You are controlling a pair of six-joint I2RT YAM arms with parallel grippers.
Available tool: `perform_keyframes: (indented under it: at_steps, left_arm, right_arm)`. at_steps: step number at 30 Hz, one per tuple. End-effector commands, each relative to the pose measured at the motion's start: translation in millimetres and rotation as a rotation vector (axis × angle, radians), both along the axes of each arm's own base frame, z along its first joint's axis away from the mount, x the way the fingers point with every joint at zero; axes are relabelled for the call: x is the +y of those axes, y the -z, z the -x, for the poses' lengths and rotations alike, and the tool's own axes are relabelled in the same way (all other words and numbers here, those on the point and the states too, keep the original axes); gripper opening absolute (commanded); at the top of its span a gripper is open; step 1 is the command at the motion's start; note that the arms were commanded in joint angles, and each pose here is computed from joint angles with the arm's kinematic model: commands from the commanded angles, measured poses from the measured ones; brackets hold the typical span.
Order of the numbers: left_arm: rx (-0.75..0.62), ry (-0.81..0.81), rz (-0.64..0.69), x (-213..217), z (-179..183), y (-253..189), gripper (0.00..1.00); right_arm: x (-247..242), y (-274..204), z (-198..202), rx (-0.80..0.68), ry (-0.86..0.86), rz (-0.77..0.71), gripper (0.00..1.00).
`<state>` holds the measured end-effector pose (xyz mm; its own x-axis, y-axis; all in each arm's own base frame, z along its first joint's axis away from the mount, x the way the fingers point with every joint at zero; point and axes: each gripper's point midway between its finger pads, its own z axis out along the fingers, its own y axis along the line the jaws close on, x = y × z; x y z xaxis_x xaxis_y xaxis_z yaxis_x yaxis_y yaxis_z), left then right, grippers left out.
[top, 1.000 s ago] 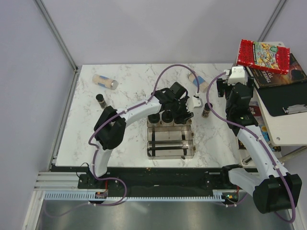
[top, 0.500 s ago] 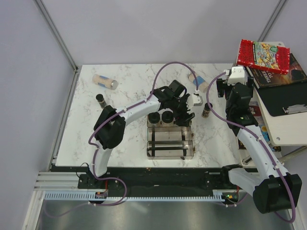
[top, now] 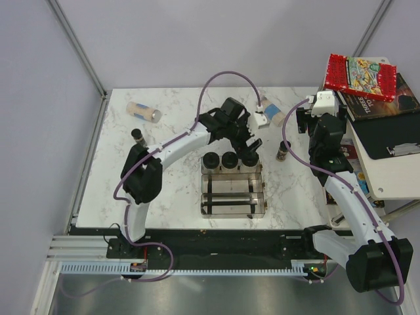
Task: Organize the condiment bottles
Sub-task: Place the bottle in the storage box, then pick up the bottle from the center of the board.
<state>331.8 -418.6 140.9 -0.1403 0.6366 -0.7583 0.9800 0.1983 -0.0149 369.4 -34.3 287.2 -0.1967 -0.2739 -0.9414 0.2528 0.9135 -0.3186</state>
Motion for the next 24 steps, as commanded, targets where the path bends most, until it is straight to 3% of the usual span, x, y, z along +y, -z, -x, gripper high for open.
perform_keyframes:
  at_steps: [1, 7, 11, 16, 24]
  left_arm:
    - [-0.203, -0.231, 0.208, 40.8, -69.9, -128.2, 0.99]
    - [-0.284, -0.482, 0.305, 126.9, -123.4, -186.8, 0.99]
    - [-0.332, -0.595, 0.282, 179.3, -147.3, -190.9, 1.00]
    - [-0.502, -0.654, 0.097, 235.5, -175.3, -166.6, 0.99]
    - [-0.620, -0.622, -0.235, 305.8, -220.2, -108.7, 1.00]
  right_arm:
    - [-0.4, -13.0, 1.4, -0.042, -0.001, -0.014, 0.98]
    - [-0.3, -12.4, 1.1, -0.041, -0.001, -0.015, 0.98]
    - [0.5, -11.9, 0.5, -0.039, -0.006, -0.015, 0.98]
    - [1.1, -10.8, -0.2, -0.036, -0.009, -0.015, 0.98]
    - [1.1, -7.0, -1.8, -0.024, -0.009, -0.009, 0.98]
